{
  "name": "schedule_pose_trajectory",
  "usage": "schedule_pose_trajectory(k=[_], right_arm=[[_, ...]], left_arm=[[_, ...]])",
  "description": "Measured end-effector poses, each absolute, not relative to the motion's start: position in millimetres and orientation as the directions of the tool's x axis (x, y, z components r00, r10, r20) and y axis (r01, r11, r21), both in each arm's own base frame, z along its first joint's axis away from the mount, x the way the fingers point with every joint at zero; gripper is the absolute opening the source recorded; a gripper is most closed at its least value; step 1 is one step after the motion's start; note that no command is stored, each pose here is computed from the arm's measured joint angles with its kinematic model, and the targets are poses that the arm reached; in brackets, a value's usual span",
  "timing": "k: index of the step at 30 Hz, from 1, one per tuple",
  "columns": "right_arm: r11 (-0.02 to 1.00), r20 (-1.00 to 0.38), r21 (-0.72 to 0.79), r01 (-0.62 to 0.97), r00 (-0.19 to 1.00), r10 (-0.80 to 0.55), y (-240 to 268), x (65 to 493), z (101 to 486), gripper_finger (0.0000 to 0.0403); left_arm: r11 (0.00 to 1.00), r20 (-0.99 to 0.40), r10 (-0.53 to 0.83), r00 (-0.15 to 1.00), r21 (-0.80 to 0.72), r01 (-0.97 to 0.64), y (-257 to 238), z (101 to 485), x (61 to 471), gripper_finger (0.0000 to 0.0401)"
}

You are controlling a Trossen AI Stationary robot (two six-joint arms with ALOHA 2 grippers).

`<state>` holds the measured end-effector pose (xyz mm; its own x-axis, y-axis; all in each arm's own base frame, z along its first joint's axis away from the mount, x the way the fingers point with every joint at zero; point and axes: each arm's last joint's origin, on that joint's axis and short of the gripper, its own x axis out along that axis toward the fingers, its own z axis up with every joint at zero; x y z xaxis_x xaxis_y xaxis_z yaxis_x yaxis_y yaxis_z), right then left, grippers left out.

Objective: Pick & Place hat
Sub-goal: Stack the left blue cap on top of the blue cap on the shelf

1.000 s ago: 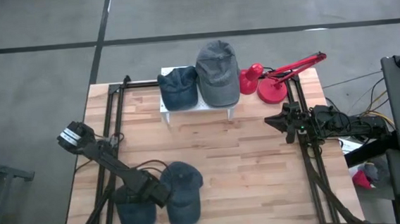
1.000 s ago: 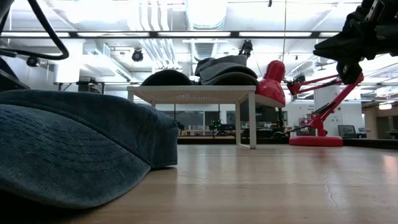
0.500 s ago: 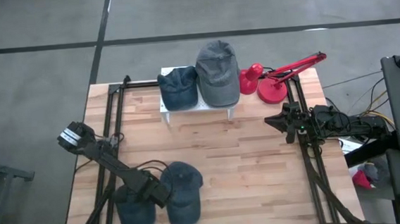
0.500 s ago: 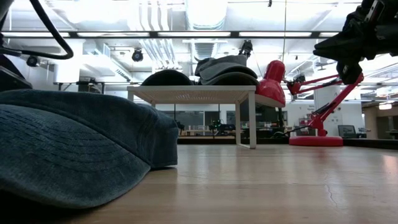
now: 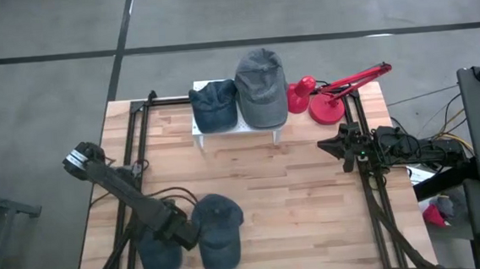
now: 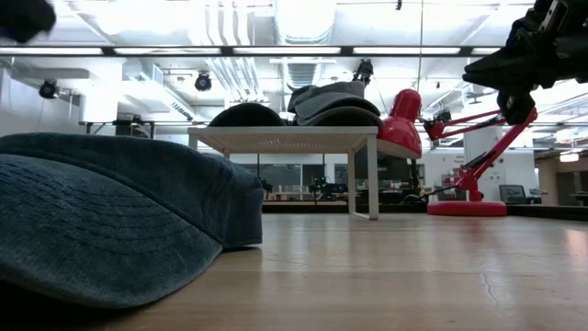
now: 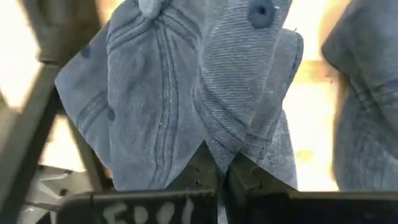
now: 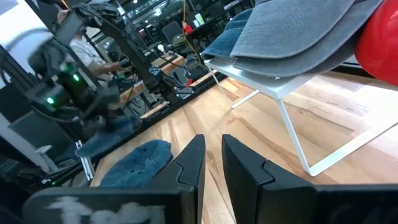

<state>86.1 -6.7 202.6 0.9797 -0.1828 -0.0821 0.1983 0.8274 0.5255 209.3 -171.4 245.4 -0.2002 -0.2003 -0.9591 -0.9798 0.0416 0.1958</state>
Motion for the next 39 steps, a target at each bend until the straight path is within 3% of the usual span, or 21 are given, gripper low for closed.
schedule_pose_trajectory(k=[5, 10, 15, 31, 39], right_arm=[[0.827, -0.083, 0.525, 0.198, 0.980, -0.182, -6.7, 86.1, 202.6, 0.0052], [0.827, -0.083, 0.525, 0.198, 0.980, -0.182, -6.7, 86.1, 202.6, 0.0052], [0.827, -0.084, 0.525, 0.199, 0.980, -0.183, -6.7, 86.1, 202.4, 0.0052], [0.827, -0.083, 0.525, 0.199, 0.980, -0.182, -6.7, 86.1, 202.6, 0.0052], [0.827, -0.083, 0.525, 0.199, 0.980, -0.183, -6.7, 86.1, 202.6, 0.0052]], left_arm=[[0.032, -0.982, -0.093, -0.164, 0.162, -0.986, -167.0, 292.1, 207.7, 0.0000], [0.038, -0.998, 0.060, 0.036, -0.034, -0.999, -159.2, 328.7, 210.2, 0.0000], [0.066, -0.958, 0.209, 0.196, -0.186, -0.980, -152.7, 339.9, 215.9, 0.0000], [0.167, -0.742, 0.550, 0.383, -0.352, -0.921, -124.3, 348.7, 233.8, 0.0000], [0.284, -0.603, 0.667, 0.438, -0.338, -0.897, -88.9, 390.5, 248.5, 0.0000]])
